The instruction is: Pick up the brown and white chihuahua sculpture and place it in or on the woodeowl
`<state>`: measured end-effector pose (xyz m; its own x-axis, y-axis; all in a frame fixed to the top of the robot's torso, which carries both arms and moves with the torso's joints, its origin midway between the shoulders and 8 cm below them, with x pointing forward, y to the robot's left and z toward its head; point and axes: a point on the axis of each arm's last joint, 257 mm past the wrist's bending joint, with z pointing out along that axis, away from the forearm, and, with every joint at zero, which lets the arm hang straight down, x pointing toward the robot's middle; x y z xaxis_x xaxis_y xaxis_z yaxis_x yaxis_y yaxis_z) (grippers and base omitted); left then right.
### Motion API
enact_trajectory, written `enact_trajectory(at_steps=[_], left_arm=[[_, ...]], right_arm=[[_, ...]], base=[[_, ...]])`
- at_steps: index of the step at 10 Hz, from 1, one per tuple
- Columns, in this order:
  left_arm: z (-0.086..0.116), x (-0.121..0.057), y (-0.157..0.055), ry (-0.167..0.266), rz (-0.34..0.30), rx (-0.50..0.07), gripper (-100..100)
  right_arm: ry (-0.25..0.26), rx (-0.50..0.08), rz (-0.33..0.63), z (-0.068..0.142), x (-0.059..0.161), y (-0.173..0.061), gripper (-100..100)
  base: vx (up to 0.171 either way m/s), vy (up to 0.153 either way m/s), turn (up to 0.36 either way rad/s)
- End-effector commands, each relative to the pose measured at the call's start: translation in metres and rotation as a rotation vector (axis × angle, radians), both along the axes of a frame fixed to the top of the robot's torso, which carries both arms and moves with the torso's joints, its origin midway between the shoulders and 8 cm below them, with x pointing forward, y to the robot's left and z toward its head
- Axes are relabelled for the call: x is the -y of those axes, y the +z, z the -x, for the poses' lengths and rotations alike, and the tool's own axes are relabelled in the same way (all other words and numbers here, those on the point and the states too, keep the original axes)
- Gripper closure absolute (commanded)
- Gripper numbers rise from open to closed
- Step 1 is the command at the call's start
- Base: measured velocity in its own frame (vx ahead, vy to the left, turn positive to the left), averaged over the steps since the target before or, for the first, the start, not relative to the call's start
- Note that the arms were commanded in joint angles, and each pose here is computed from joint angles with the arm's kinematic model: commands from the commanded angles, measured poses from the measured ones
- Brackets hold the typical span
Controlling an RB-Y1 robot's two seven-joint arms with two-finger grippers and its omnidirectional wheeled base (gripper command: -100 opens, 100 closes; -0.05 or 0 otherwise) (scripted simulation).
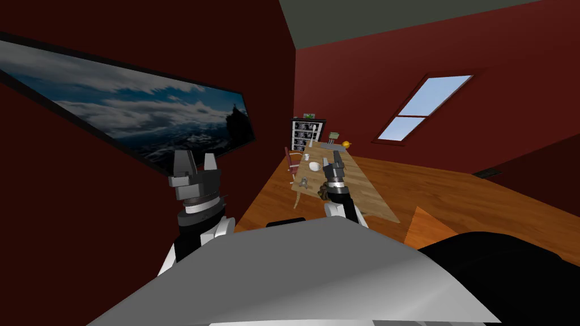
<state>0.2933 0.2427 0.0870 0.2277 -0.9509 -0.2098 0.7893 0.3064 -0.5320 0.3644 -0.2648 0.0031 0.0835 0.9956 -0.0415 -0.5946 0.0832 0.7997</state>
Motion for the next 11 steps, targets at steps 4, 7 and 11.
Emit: enact_trajectory(at_steps=[4,7,11], left_arm=[[0.0,0.0,0.0,0.0,0.0,0.0,0],[0.0,0.0,0.0,0.0,0.0,0.0,0],[0.0,0.0,0.0,0.0,0.0,0.0,0]], right_arm=[[0.063,-0.1,0.109,-0.016,-0.027,-0.051,-100],[0.113,-0.186,0.19,-0.024,-0.048,-0.098,-100],[0.171,-0.298,0.283,-0.026,-0.067,-0.16,-100]], base=[[-0.081,0.104,0.051],[-0.079,0.127,0.07],[-0.041,0.113,0.078]])
